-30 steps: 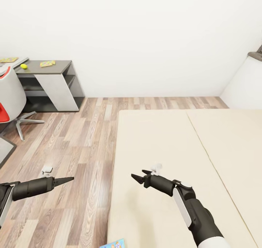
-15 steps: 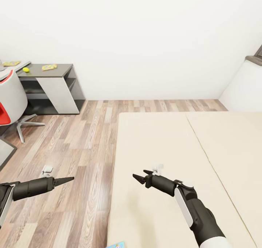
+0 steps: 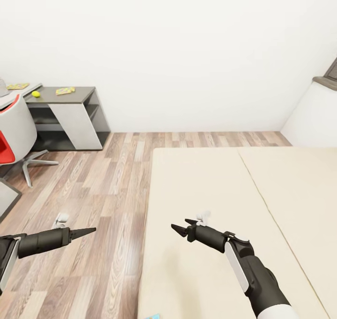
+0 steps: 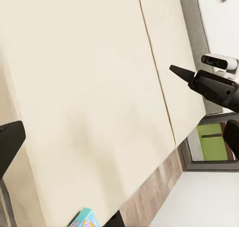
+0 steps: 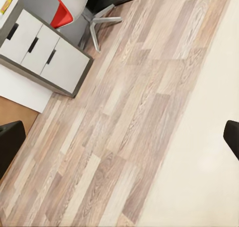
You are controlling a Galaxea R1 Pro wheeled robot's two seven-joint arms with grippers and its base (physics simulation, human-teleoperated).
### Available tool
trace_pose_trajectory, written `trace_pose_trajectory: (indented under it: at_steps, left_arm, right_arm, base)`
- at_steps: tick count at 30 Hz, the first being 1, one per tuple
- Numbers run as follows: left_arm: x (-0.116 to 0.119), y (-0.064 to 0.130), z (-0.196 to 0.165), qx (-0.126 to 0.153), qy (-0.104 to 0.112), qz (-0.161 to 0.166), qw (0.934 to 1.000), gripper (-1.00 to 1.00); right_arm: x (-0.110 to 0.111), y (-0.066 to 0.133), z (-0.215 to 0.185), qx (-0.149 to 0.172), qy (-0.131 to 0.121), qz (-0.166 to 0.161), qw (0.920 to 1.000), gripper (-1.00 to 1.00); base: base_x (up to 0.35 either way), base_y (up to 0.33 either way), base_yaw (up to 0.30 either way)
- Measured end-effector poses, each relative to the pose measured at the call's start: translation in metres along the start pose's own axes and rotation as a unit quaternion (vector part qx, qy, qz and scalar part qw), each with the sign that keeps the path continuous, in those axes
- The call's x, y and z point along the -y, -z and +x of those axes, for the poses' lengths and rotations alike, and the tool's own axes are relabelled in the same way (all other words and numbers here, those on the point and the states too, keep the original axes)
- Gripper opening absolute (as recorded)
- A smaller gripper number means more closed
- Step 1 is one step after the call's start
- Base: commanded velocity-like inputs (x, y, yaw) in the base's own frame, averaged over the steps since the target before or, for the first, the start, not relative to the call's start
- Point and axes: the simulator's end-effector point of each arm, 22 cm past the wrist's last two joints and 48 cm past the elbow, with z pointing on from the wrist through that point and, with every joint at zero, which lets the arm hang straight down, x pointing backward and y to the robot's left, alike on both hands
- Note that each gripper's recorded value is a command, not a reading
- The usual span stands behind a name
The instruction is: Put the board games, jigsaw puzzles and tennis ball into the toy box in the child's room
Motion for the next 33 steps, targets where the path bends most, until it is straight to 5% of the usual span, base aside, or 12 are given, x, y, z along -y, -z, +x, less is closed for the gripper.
trace_pose_trajectory:
  at_steps: [33]
  left_arm:
    - [0.009,0.009,-0.014,0.015,-0.021,-0.020,0.9995,1.00]
  right_arm:
    - [-0.003,0.014,-0.026,0.024,0.012,0.009,0.9996,1.00]
  base:
    - [0.000,0.000,0.000]
